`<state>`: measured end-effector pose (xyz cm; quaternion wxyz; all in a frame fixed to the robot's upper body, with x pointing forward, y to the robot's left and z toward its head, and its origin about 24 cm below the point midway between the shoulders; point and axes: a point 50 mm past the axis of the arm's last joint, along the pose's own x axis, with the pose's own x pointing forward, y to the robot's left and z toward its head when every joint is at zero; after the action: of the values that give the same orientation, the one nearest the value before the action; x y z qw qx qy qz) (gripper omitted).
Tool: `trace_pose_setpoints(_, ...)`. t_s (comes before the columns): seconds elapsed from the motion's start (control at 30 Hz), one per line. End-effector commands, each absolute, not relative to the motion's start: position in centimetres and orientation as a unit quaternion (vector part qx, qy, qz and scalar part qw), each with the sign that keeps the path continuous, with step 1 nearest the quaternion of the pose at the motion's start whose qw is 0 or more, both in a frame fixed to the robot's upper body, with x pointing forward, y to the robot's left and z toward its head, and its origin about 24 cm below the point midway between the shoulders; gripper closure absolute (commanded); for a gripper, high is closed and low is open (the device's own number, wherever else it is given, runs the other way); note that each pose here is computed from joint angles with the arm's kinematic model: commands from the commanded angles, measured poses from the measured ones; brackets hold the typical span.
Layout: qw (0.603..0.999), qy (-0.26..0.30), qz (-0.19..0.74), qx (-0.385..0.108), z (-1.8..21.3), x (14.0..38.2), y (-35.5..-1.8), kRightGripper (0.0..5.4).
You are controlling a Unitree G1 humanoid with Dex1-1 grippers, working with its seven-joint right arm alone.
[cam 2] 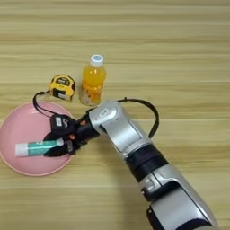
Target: Move the objects on the table
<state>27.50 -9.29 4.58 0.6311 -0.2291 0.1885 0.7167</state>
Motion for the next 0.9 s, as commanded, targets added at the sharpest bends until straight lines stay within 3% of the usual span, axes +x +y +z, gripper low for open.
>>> trace_pose_setpoints(0.03,0.666,0.105,0.694,-0.251,8.9,29.5,-9.0,3.74)
trace_pose_setpoints(0.3,0.705,0.042,0.665,-0.243,12.8,30.1,-11.1,3.74)
trace_pose_setpoints(0.47,0.732,0.029,0.633,-0.251,14.1,30.5,-12.8,3.74)
trace_pose_setpoints(0.67,0.766,0.038,0.59,-0.252,14.7,31.3,-15.6,3.74)
trace_pose_setpoints(0.9,0.793,0.076,0.553,-0.244,13.7,32.1,-18.1,3.74)
